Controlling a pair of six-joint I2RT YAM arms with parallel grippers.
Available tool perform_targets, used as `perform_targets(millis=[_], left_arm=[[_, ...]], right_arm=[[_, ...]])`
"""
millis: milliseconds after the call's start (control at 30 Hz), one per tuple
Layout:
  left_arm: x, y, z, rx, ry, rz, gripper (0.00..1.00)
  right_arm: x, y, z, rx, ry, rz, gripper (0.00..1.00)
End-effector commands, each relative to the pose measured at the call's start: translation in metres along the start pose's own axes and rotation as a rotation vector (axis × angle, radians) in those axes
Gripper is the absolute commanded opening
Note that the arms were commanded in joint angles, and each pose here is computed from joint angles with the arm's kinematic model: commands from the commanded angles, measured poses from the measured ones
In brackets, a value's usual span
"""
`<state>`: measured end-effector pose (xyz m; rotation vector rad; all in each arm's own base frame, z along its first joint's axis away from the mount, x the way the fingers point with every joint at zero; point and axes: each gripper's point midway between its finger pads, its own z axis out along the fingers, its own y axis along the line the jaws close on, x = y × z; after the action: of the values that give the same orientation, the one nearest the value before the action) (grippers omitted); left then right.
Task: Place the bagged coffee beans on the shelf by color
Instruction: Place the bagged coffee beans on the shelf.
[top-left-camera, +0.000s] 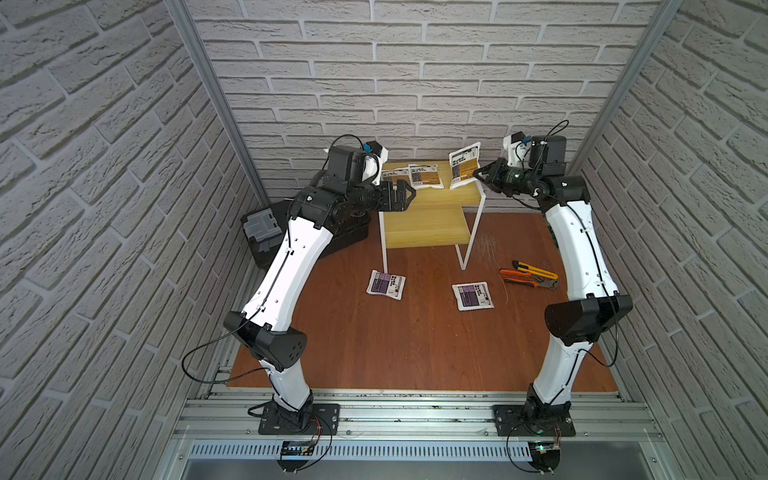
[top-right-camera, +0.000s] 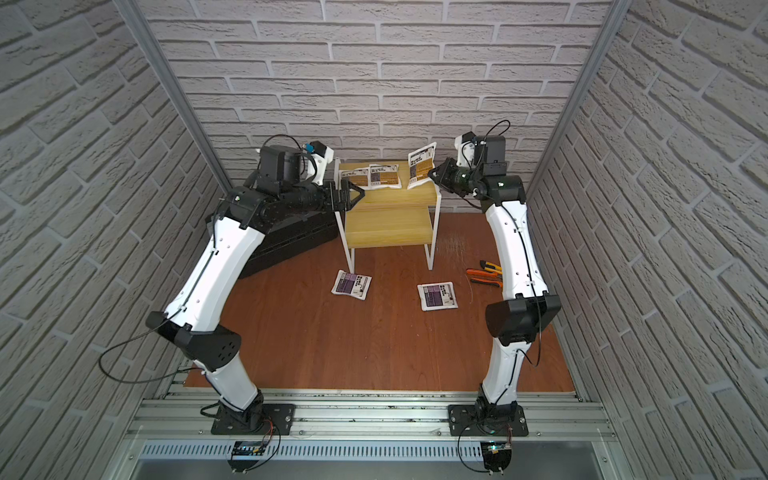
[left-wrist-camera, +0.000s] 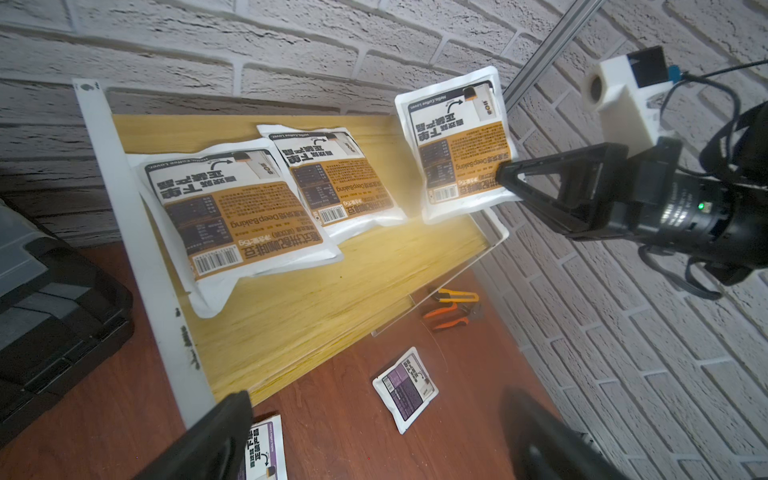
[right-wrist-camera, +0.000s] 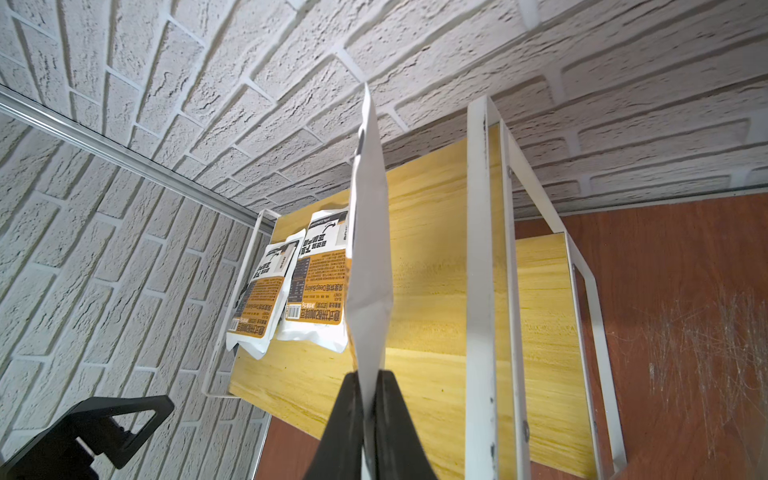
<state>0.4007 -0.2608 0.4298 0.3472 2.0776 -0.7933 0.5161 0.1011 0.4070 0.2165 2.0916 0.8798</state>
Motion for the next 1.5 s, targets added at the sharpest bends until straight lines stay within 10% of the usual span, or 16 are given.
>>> perform_targets(millis=[0,400,800,1467], left_arm=[[-0.012,-0.005,-0.004,0.021,-0.033,0.013,0.99],[-0.012,-0.006,-0.003,0.026,-0.032,0.011,0.98],[-0.011,-0.006,-0.001,0.029,-0.025,0.008,0.99],[-0.005,-0.008,0.004,0.032,-0.009,0.006,0.98]], right_arm=[[-0.008,0.015,-0.004,-0.050,-0.019,-0.037,0.13],[-0.006,0.000,0.023,-0.039,0.012,0.001,0.18],[-0.014,-0.005,0.007,0.041,-0.041,-0.037,0.61],[-0.025,0.034,0.007,-0.048,-0.108,-0.078,0.64]])
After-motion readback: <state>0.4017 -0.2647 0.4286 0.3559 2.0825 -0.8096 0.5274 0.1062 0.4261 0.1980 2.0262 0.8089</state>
